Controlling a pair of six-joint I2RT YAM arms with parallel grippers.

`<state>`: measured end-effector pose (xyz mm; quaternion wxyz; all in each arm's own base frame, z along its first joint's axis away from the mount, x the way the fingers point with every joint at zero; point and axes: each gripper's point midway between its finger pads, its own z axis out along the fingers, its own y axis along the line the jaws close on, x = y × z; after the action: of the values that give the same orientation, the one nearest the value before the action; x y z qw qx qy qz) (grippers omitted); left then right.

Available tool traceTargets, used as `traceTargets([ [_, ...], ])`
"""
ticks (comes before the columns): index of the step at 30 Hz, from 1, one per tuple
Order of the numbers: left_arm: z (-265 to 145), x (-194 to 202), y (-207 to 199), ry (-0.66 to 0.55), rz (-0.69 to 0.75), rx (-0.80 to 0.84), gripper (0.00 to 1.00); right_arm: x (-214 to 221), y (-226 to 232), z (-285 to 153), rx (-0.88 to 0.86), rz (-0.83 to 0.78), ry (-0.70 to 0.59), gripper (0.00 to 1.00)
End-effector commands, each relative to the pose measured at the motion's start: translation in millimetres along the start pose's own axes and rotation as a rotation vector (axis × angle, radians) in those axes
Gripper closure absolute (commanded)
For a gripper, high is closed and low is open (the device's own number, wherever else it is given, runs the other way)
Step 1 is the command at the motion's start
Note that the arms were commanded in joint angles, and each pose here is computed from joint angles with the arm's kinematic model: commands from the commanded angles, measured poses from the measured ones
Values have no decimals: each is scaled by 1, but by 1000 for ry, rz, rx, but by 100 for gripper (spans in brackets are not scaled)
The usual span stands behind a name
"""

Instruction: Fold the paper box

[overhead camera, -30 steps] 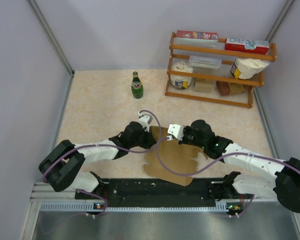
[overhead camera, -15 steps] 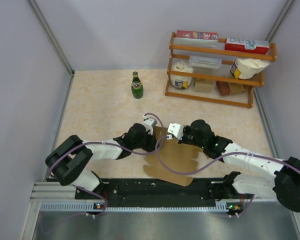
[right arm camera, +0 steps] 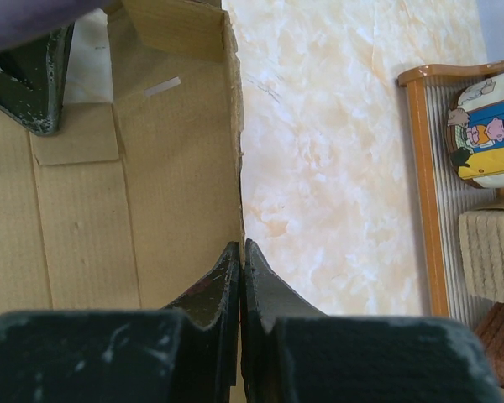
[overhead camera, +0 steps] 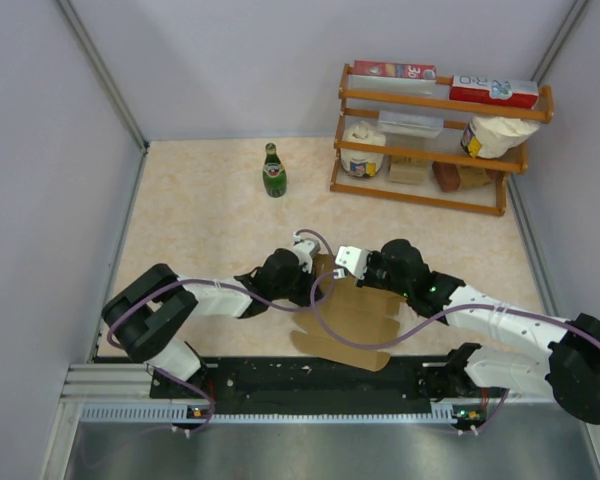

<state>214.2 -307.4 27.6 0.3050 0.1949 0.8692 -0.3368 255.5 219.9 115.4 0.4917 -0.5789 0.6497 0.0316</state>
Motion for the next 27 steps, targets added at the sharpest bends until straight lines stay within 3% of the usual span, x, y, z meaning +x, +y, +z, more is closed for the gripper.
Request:
traceTargets([
  [1,2,-3,-6,-18,3,16,100,-21,-10,1,29,17,-59,100],
  [11,-47,-56,-34,-159,110,46,100,-17,-12,1,38,23,-47,100],
  [18,-116,-121,-38,-408,163,-33,100,-16,-14,-1,39,9,-42,100],
  [22,-140,-156,-6,-502,109,-142,99,-15,-16,-5,43,-17,-31,100],
  [26,-140,-178,31,-498,33,-157,86,-24,-7,-10,-20,-52,-75,100],
  [27,-138,-183,38,-495,22,-163,78,-26,-6,-11,-29,-63,-83,100],
])
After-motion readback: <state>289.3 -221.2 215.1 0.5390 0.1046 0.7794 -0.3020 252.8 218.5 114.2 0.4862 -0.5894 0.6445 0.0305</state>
